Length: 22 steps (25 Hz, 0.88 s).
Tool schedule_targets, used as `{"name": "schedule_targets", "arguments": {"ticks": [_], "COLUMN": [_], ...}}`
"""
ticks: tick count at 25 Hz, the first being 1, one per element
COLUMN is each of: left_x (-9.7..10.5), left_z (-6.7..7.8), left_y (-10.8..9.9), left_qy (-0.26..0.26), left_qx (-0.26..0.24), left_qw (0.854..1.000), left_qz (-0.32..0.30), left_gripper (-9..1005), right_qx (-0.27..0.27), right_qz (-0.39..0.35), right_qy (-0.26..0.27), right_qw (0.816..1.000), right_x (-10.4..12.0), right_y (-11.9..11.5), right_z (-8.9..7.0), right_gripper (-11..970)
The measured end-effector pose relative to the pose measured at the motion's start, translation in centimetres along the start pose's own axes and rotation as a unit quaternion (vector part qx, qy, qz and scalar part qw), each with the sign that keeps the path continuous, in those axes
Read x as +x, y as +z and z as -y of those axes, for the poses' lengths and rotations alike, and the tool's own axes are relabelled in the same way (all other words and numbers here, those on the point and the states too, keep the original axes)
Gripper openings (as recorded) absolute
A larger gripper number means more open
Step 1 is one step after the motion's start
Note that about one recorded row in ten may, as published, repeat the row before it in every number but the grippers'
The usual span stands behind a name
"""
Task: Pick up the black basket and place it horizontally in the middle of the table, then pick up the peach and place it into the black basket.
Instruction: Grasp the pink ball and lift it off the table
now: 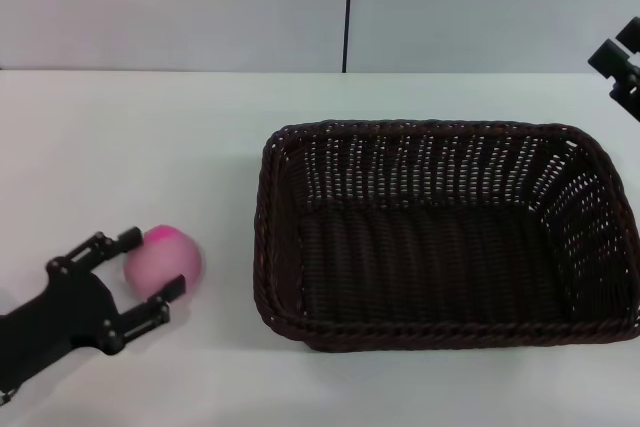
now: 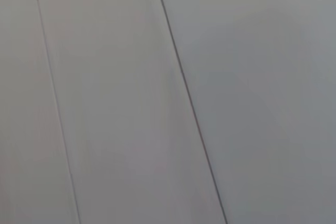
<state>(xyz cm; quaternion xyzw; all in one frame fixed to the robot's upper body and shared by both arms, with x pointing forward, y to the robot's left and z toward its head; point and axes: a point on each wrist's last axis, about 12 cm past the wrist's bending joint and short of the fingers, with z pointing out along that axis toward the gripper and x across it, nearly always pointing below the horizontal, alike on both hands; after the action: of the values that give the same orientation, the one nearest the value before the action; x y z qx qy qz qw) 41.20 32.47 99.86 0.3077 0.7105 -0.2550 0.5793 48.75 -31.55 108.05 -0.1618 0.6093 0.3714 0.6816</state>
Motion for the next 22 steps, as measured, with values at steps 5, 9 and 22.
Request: {"name": "schedule_targets", "arguments": {"ticks": [5,9,22], "left_x": [0.1,0.2,-0.2], "left_z": [0.0,-0.2,-0.4], "left_y": [0.6,0.8,1.1], "left_qy": [0.001,0.005,0.02], "left_qx": [0.012,0.014,-0.047], "left_qw": [1.0,1.0,0.998], "left_qz": [-0.012,-0.021,0.026], "left_gripper": [763,761,297], "right_qx": [0.009,0.018,0.107], "right_qz": [-0.006,-0.008,0.028], "right_qy": [0.007,0.016,0.042], "right_qw": [1.0,1.0,0.993], "right_x": [0.4,0.8,2.1], "right_y": [-0.5,-1.1,-3.9], "right_z": [0.0,0.0,0.3], "right_gripper": [579,578,578]}}
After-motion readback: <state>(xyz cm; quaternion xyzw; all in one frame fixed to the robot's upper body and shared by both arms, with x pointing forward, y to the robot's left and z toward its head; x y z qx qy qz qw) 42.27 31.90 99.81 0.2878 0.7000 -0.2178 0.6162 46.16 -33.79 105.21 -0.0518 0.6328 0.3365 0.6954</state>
